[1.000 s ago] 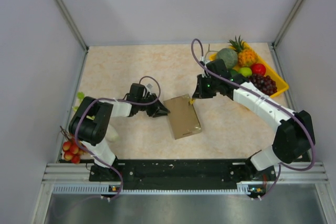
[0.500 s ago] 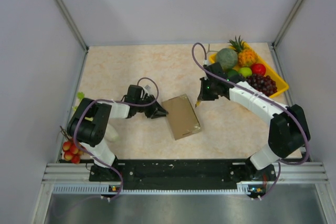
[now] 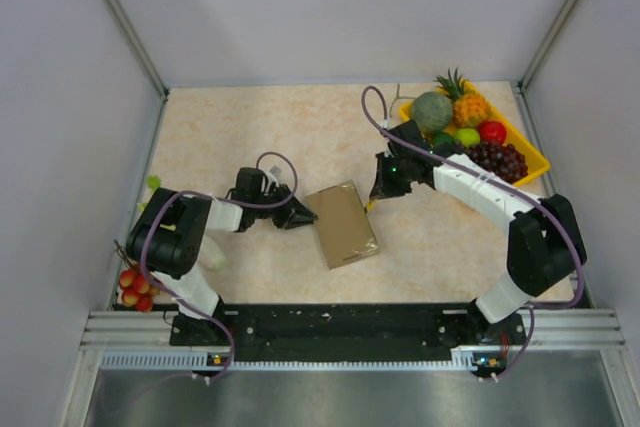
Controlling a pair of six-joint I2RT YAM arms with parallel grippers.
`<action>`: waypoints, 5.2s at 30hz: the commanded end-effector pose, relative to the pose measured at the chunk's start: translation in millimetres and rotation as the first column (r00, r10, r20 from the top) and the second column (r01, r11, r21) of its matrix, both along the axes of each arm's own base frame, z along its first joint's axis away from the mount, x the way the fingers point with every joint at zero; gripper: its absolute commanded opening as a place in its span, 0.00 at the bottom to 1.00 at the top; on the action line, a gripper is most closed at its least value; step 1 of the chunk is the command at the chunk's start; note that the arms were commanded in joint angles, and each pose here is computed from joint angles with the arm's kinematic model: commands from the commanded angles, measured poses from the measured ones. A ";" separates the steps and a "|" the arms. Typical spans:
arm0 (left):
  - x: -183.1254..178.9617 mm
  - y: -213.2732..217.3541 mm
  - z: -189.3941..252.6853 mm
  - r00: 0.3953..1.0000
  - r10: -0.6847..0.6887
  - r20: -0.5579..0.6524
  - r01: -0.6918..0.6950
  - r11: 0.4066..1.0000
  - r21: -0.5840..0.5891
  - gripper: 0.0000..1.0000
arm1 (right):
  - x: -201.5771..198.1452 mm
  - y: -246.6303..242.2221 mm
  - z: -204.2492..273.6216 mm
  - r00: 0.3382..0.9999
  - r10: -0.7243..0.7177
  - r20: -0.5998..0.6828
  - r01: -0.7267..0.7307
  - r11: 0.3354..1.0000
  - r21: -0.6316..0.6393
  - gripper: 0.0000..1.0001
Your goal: Unpack the express box
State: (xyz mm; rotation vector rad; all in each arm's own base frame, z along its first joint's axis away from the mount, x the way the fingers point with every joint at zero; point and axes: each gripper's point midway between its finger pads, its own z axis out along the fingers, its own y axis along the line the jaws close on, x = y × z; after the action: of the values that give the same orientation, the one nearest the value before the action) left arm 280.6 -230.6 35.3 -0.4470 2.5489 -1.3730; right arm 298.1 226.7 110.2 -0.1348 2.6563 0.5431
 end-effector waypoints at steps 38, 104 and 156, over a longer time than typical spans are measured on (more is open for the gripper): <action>-27.7 46.2 -46.6 0.972 0.186 -0.146 -0.157 0.970 0.188 0.01 | -40.2 78.5 99.5 0.974 0.196 0.115 -0.220 0.940 0.261 0.00; -9.3 37.3 142.0 0.903 -0.081 0.422 0.014 0.987 0.161 0.71 | -14.0 76.5 128.4 0.928 0.145 0.344 -0.184 0.979 0.086 0.00; -27.2 -41.9 122.6 0.672 -0.669 0.317 0.439 0.705 0.557 0.37 | -0.3 -37.1 103.6 0.924 -0.170 0.342 0.166 0.985 0.042 0.00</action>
State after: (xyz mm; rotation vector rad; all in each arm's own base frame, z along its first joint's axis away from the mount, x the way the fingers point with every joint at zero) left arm 255.7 -248.4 126.9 0.5029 2.6821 -0.6834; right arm 289.2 208.0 194.1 -0.0661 2.3732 0.4308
